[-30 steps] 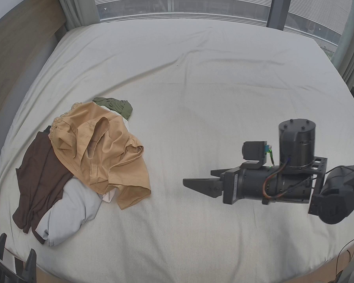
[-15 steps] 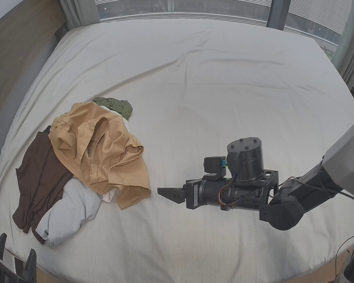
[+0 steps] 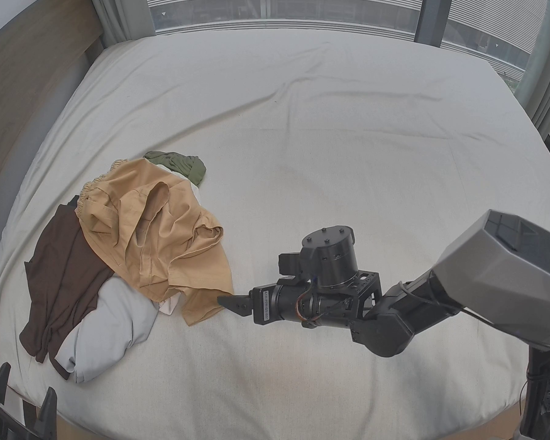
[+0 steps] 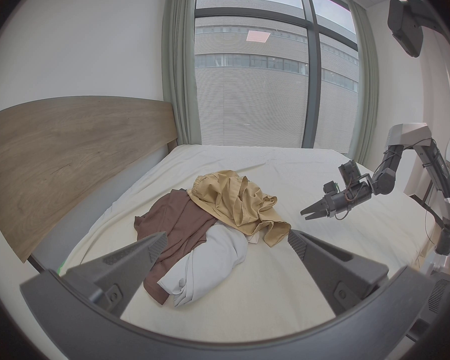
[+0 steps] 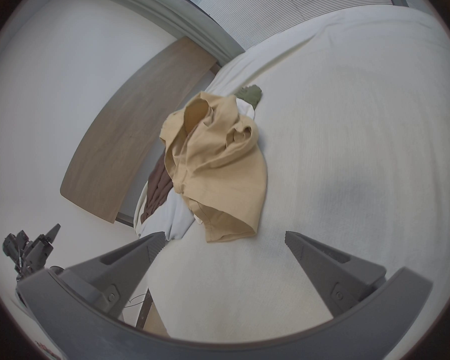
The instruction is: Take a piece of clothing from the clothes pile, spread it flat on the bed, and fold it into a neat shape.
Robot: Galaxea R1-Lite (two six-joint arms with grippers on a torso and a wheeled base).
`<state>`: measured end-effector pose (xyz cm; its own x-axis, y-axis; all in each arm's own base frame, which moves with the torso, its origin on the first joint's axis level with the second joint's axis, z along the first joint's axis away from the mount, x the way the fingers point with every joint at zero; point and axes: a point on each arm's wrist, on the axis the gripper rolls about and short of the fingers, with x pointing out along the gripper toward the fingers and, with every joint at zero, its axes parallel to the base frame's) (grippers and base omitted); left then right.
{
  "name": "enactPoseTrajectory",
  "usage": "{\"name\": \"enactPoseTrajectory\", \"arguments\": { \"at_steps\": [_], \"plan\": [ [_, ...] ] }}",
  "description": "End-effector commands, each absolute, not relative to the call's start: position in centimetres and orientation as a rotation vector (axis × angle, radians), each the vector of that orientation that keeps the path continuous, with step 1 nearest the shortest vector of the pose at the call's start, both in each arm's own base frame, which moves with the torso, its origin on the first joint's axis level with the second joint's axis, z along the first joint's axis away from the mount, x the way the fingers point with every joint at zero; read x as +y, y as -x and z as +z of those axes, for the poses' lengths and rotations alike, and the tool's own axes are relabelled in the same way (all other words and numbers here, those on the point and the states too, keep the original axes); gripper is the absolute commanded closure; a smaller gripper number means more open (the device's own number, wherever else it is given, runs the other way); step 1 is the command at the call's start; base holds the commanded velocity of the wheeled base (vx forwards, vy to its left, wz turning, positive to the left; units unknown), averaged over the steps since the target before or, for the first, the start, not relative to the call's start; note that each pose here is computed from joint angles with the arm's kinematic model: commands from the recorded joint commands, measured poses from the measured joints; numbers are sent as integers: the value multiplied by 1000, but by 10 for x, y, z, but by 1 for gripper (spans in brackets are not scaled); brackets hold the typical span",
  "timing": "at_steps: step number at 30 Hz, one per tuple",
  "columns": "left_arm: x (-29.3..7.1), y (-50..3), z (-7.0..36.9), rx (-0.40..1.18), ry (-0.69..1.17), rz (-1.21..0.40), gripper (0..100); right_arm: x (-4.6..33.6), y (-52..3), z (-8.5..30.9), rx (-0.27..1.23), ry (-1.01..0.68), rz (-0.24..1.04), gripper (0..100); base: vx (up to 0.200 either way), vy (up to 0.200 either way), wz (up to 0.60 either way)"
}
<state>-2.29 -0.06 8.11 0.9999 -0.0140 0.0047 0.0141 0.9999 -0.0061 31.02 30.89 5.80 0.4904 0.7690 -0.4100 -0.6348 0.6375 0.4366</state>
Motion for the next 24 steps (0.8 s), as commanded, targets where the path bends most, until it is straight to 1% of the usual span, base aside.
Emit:
{"name": "enactPoseTrajectory", "arguments": {
  "at_steps": [1,6,19,24],
  "plan": [
    [-1,23,76,-3,6,-14,0,320,-318,39,646,-233,859,0,0,0,0],
    [-1,23,76,-3,8,-14,0,330,-329,31,649,-226,833,0,0,0,0],
    [-1,23,76,-5,8,-14,0,356,-331,17,648,-218,865,0,0,0,0],
    [-1,23,76,-3,8,-14,0,365,-335,10,630,-217,854,0,0,0,0]
  ]
}}
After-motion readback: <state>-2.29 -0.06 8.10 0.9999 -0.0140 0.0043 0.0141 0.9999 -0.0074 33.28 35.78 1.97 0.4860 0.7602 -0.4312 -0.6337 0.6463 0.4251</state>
